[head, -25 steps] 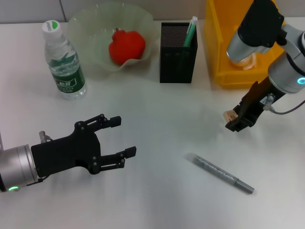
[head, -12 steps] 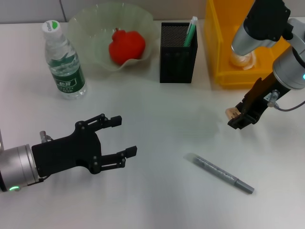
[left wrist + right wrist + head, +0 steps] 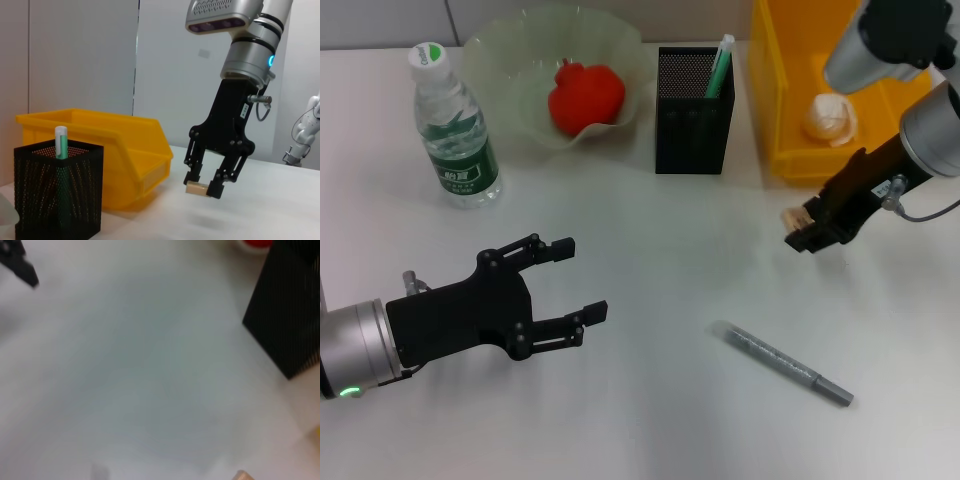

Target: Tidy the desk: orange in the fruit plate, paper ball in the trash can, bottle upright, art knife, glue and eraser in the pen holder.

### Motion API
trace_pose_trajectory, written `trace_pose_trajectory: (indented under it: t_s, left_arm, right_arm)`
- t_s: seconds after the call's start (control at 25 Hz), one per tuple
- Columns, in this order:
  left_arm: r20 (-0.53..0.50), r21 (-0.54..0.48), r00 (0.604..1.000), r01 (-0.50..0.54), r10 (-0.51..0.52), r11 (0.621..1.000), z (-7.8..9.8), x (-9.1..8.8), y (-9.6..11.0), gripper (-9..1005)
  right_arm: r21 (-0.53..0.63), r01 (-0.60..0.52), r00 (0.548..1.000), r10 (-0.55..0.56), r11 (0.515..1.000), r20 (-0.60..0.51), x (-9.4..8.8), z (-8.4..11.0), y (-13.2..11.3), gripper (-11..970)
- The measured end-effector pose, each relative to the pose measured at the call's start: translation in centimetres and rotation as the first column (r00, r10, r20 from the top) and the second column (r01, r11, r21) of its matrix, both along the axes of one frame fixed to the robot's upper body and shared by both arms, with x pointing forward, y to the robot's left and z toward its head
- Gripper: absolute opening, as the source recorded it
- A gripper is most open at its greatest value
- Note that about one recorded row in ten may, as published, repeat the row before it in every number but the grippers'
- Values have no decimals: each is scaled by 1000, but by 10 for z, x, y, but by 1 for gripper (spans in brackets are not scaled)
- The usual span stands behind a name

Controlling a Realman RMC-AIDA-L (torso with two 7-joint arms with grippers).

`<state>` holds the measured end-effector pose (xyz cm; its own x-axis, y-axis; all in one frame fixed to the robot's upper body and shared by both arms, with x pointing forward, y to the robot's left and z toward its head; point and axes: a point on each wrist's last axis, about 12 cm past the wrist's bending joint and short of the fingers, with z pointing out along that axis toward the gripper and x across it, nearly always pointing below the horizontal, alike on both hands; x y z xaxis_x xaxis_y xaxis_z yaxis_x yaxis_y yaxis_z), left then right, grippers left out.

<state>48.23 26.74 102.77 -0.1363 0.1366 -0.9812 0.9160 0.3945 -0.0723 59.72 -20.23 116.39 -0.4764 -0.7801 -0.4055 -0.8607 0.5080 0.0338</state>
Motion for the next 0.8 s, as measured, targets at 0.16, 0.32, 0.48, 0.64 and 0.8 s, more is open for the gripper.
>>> trace_pose_trajectory:
  t_s: [0.16, 0.32, 0.48, 0.64, 0.8]
  left_arm:
    - [0, 0, 1000, 0, 0, 1000, 0, 0, 0, 842]
    - [0, 2, 1000, -1, 1, 1000, 0, 0, 1, 842]
    - [-2, 3, 1000, -3, 3, 1000, 1, 1, 2, 842]
    - [-2, 4, 1000, -4, 4, 1000, 1, 1, 2, 842]
    - [-1, 6, 1000, -5, 5, 1000, 1, 2, 3, 842]
  right_arm:
    - [101, 3, 999, -7, 995, 41, -4, -11, -6, 448]
    - [227, -23, 996, 4, 974, 86, -12, -23, -12, 448]
    - [391, -73, 986, 7, 918, 170, -25, -38, -21, 448]
    - [482, -105, 974, -8, 870, 226, -31, -46, -31, 447]
    - [584, -113, 960, -63, 804, 273, -36, -59, -41, 447]
